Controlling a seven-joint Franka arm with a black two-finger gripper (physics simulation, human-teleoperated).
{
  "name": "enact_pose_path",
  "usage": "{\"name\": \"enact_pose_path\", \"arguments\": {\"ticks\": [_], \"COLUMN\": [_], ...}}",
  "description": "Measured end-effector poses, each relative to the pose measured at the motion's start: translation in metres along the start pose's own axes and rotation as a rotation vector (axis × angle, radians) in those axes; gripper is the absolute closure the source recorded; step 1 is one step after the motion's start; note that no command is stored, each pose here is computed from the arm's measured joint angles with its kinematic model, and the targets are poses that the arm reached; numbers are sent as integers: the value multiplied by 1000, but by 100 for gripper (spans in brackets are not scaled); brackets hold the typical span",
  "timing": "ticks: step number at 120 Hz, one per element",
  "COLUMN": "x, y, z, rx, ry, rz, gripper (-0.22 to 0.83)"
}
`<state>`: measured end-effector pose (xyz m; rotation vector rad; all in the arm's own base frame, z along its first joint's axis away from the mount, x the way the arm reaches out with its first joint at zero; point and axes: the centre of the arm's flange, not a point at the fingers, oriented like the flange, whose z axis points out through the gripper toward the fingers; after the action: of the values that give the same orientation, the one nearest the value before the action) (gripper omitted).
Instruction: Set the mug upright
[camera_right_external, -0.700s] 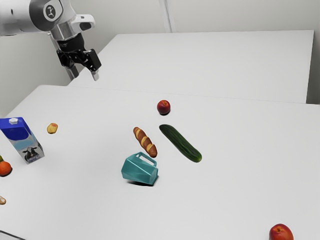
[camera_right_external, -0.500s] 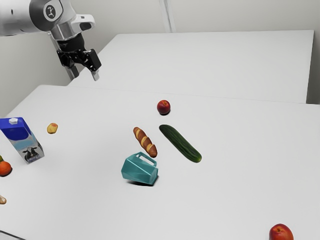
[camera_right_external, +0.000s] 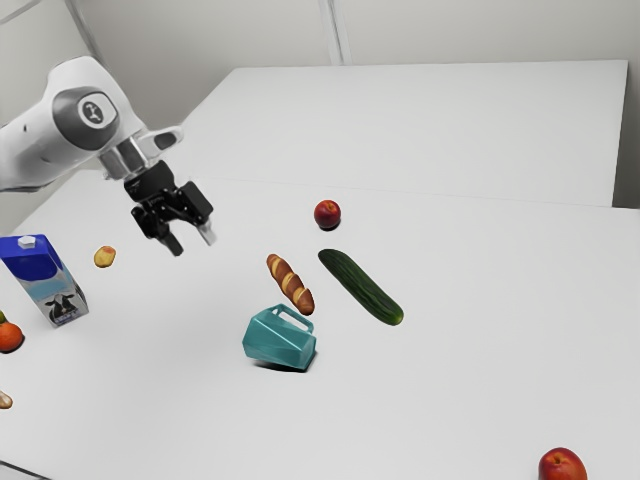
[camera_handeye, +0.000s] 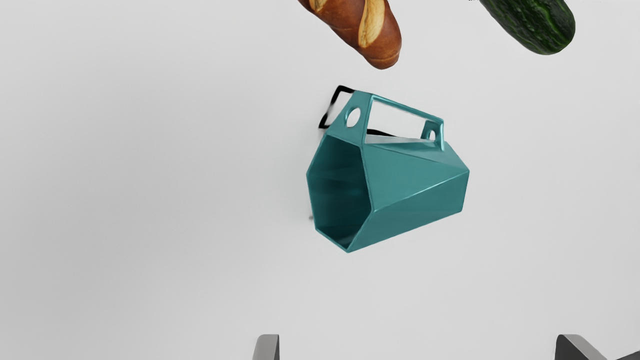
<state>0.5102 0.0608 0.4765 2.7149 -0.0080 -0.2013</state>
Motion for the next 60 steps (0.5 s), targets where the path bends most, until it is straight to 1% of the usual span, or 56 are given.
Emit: {"name": "enact_pose_path", "arguments": {"ticks": [23, 38, 60], "x": [-15, -5, 3], "y": [-40, -43, -45], "z": [61, 86, 140], "rx": [-190, -224, -312], "ry": [35, 62, 63], "rz": [-57, -34, -28], "gripper": [0, 0, 0]}}
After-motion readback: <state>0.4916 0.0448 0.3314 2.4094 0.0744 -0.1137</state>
